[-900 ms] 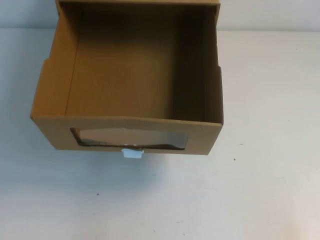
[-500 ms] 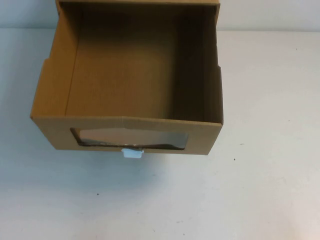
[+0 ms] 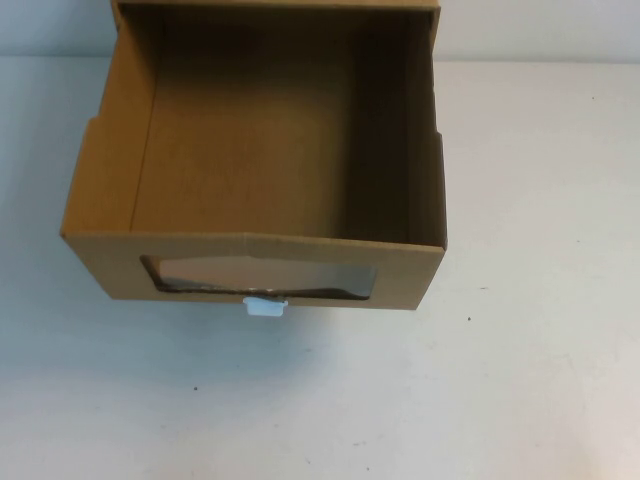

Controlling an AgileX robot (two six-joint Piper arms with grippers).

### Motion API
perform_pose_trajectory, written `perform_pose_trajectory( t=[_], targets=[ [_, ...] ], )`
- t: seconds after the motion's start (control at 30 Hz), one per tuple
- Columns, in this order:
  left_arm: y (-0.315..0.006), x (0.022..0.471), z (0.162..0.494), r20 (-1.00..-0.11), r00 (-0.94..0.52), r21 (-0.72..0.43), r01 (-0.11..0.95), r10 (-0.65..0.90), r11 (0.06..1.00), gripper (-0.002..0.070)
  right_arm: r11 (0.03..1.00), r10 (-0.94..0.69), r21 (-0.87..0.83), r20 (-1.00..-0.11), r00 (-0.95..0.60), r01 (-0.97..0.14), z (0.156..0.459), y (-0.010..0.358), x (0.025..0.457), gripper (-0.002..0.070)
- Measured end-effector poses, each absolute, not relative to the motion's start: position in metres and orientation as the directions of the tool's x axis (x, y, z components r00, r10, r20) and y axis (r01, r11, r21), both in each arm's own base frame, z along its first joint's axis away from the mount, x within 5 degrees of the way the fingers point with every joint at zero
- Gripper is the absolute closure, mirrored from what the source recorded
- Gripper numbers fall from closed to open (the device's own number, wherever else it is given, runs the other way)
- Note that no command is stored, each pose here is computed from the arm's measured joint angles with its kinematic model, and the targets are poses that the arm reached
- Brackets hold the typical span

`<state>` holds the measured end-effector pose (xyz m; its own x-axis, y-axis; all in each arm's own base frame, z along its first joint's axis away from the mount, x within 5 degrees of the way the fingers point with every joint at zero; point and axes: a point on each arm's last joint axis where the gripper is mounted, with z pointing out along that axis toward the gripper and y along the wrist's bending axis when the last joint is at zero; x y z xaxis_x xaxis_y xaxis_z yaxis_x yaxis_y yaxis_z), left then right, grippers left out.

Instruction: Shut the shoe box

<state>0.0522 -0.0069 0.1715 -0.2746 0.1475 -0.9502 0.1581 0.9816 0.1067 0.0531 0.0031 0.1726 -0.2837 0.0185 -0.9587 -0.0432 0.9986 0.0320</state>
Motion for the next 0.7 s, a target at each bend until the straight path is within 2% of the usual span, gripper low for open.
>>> perform_pose_trajectory(
  t=[0.17, 0.27, 0.37, 0.43, 0.5, 0.63, 0.7],
  targets=[
    [-0.007, 0.052, 0.172, -0.958, -0.275, 0.042, 0.141, 0.08, 0.989, 0.068, 0.999, 0.018, 0.032, -0.959, -0.284, -0.043, 0.173, 0.003, 0.053, 0.0689],
    [-0.008, 0.053, 0.175, -0.965, -0.263, -0.042, 0.129, -0.007, 0.991, 0.068, 0.999, 0.018, 0.032, -0.959, -0.284, -0.043, 0.173, 0.003, 0.053, 0.0689],
    [-0.011, 0.054, 0.181, -0.955, -0.217, -0.231, 0.115, -0.202, 0.966, 0.068, 0.999, 0.018, 0.032, -0.959, -0.284, -0.043, 0.173, 0.003, 0.053, 0.0689],
    [-0.012, 0.055, 0.187, -0.912, -0.181, -0.391, 0.111, -0.368, 0.914, 0.068, 0.999, 0.018, 0.032, -0.959, -0.284, -0.043, 0.173, 0.003, 0.053, 0.0689],
    [-0.011, 0.055, 0.192, -0.872, -0.143, -0.484, 0.114, -0.468, 0.868, 0.068, 0.999, 0.018, 0.032, -0.959, -0.284, -0.043, 0.173, 0.003, 0.053, 0.0689],
    [-0.008, 0.056, 0.2, -0.853, -0.05, -0.522, 0.13, -0.52, 0.843, 0.068, 0.999, 0.018, 0.032, -0.959, -0.284, -0.043, 0.173, 0.003, 0.053, 0.0689],
    [-0.008, 0.056, 0.201, -0.872, -0.034, -0.489, 0.133, -0.489, 0.862, 0.068, 0.999, 0.018, 0.032, -0.959, -0.284, -0.043, 0.173, 0.003, 0.053, 0.0689]
  ],
)
